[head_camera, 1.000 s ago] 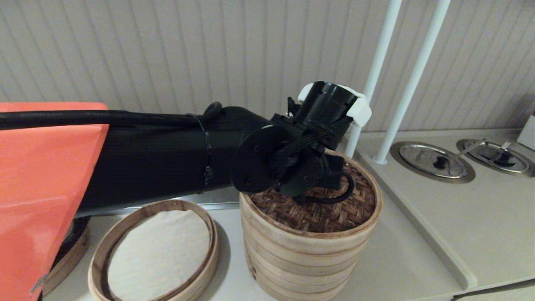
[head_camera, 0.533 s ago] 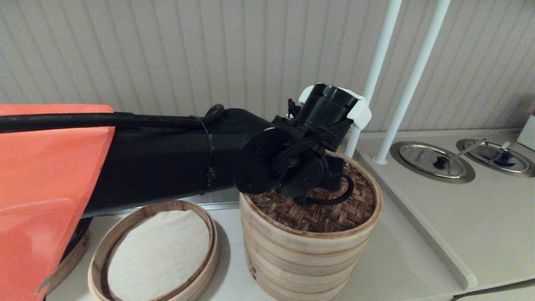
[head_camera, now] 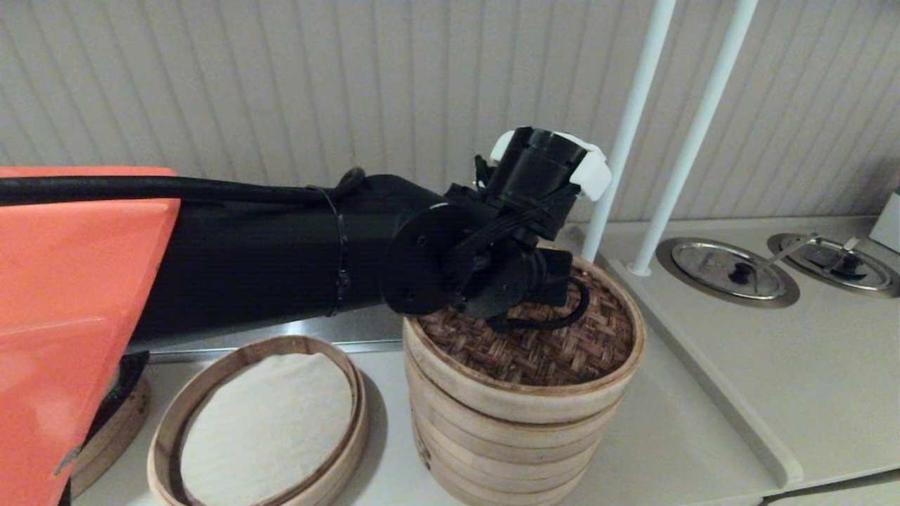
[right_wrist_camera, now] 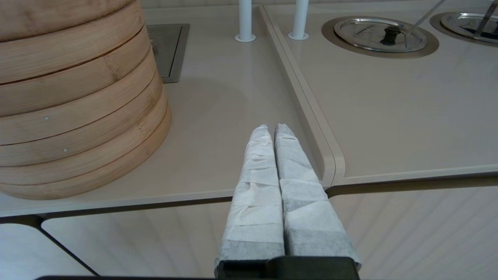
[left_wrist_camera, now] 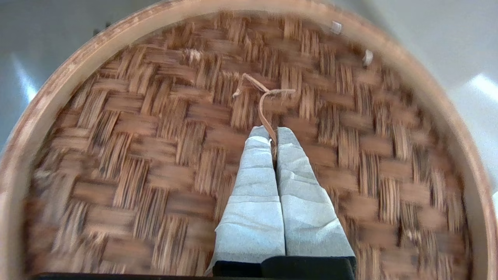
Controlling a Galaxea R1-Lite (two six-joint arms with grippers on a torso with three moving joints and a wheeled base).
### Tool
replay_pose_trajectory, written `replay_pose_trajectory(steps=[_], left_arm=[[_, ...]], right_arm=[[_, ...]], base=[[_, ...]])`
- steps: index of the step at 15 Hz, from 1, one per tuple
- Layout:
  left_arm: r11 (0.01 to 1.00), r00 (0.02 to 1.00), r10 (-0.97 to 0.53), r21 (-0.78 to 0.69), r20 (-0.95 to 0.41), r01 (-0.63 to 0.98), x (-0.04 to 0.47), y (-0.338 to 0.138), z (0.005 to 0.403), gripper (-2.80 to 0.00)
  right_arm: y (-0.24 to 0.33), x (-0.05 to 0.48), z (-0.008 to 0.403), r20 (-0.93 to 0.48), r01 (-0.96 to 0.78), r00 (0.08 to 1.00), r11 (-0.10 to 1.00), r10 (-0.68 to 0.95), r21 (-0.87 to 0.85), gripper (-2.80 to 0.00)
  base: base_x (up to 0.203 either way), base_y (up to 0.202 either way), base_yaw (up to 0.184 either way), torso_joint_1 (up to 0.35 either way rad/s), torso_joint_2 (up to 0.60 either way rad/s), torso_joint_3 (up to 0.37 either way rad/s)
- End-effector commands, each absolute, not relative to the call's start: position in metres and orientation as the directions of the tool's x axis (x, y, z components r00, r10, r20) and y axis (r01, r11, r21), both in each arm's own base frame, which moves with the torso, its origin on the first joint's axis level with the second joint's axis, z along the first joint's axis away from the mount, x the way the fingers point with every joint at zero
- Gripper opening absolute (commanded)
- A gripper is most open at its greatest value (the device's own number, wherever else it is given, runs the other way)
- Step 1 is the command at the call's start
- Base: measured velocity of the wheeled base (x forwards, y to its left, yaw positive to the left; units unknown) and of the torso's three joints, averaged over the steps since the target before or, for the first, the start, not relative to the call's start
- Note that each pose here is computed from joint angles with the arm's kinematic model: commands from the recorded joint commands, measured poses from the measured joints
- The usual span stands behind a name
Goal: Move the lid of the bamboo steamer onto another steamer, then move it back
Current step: Pick up the steamer, then put the steamer
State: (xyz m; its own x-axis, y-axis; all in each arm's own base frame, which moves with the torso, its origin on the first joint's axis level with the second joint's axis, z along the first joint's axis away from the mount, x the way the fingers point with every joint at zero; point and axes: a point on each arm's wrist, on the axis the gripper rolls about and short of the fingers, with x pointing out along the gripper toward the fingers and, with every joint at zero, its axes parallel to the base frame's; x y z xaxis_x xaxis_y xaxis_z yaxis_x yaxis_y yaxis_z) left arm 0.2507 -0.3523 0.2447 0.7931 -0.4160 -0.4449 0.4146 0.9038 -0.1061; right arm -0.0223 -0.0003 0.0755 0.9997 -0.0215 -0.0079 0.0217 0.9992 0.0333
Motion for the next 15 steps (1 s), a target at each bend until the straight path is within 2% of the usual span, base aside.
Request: replay_pose_trajectory(steps=[1, 9, 15], left_arm=[[0.905, 0.805, -0.419, -0.123, -0.420, 0.408, 0.250, -0.347, 0.255, -2.80], [0.898, 0.820, -0.439, -0.155, -0.366, 0.412, 0.244, -0.337, 0.276, -2.80], [0.914, 0.859, -0.405, -0.180, -0.314, 0.365, 0.244, -0.297, 0.310, -2.80]], right_arm=[[0.000, -0.022, 0.074, -0.012, 0.023, 1.000, 0.999, -0.023, 0.034, -2.80], [0.000, -0.022, 0.075, -0.012, 0.022, 1.000, 0.999, -0.021, 0.034, -2.80], [0.000, -0.022, 0.075, -0.011, 0.022, 1.000, 0.999, -0.021, 0.034, -2.80]], base=[[0.000, 0.000, 0.000, 0.000, 0.00, 0.000], [0.000, 0.000, 0.000, 0.000, 0.00, 0.000], [0.000, 0.000, 0.000, 0.000, 0.00, 0.000]])
